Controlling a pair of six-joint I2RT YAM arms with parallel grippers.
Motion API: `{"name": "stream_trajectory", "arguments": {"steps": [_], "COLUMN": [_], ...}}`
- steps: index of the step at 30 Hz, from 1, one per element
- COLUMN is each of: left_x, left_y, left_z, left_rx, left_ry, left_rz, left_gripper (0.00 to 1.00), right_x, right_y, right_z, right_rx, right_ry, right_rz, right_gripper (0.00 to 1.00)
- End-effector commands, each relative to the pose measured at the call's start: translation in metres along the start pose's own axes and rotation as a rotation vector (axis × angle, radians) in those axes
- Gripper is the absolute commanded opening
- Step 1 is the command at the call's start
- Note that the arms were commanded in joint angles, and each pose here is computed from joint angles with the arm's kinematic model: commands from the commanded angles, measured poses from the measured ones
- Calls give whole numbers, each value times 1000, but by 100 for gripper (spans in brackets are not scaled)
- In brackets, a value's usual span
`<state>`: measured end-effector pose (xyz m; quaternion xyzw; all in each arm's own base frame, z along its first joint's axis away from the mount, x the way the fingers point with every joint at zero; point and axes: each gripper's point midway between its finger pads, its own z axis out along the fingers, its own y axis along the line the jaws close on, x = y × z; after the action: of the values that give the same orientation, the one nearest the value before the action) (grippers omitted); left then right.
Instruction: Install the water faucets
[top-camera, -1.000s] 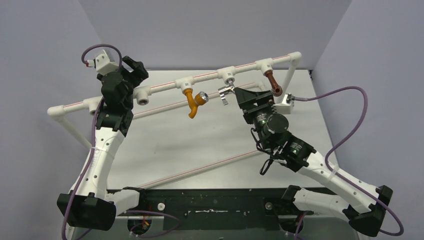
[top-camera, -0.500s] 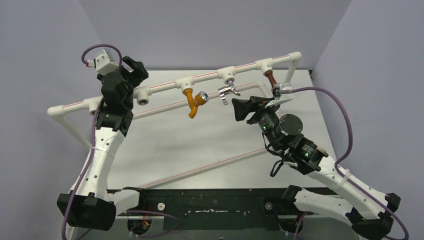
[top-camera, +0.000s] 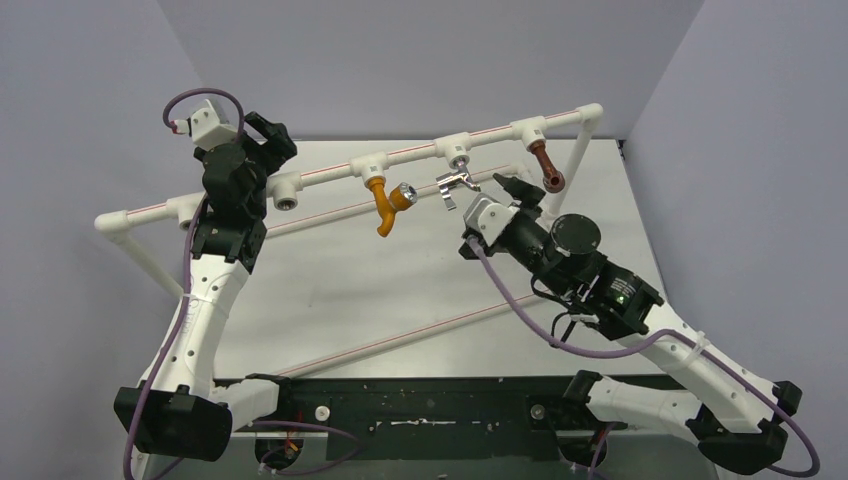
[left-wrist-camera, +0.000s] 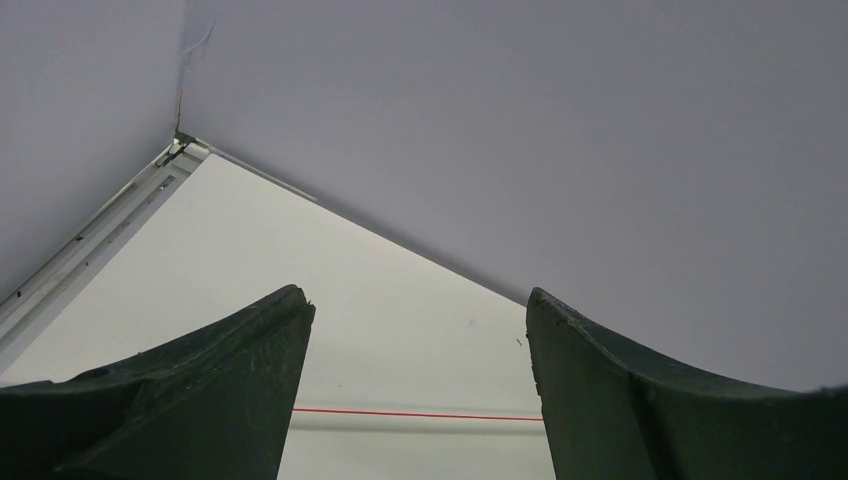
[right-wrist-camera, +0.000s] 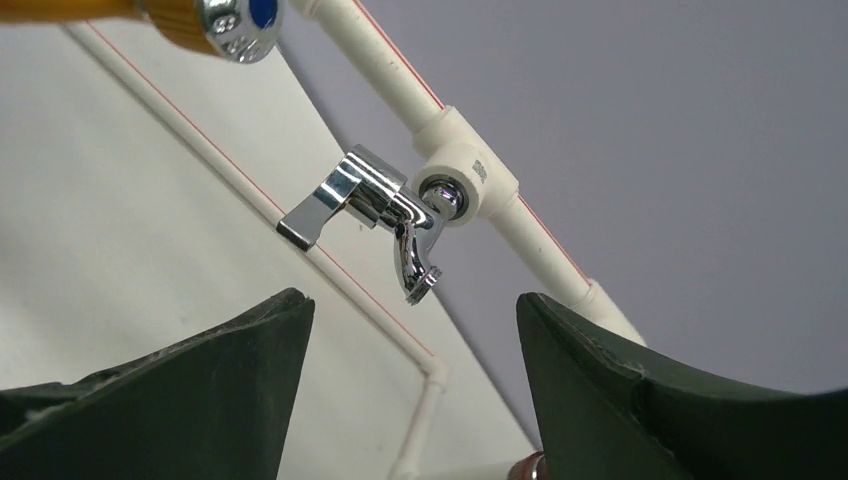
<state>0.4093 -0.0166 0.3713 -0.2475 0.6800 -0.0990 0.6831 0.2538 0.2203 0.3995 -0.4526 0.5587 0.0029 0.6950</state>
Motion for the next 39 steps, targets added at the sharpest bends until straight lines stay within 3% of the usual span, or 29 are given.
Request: {"name": "stream_trajectory", "arguments": {"steps": [1, 8, 16, 23, 29, 36, 39], "left_x": [106, 107, 106, 106, 106, 108, 107], "left_y": [59, 58, 57, 57, 57, 57, 56], "left_z": [-12, -12, -12, -12, -12, -12, -12], "left_rx": [-162, -160, -155, -154, -153, -152, -150], "left_ry": [339, 341, 341, 339, 341, 346, 345], "left_rz": [148, 147, 144, 143, 143, 144, 144], "left_gripper": [76, 76, 76, 76, 76, 76, 76], "right_x": [-8, 12, -1, 2, 11, 12, 10], "right_y": [-10, -15, -24, -20, -20, -26, -23], "right_z": [1, 22, 41, 60, 67, 65, 64], "right_rx": [-50, 12, 129, 159, 171, 238, 258], "right_ry": [-6, 107, 86, 108, 147, 119, 67], "right_rz": [-401, -733, -825, -889, -868, -649, -534], "right_gripper": [77, 76, 74, 66, 46, 0, 0]}}
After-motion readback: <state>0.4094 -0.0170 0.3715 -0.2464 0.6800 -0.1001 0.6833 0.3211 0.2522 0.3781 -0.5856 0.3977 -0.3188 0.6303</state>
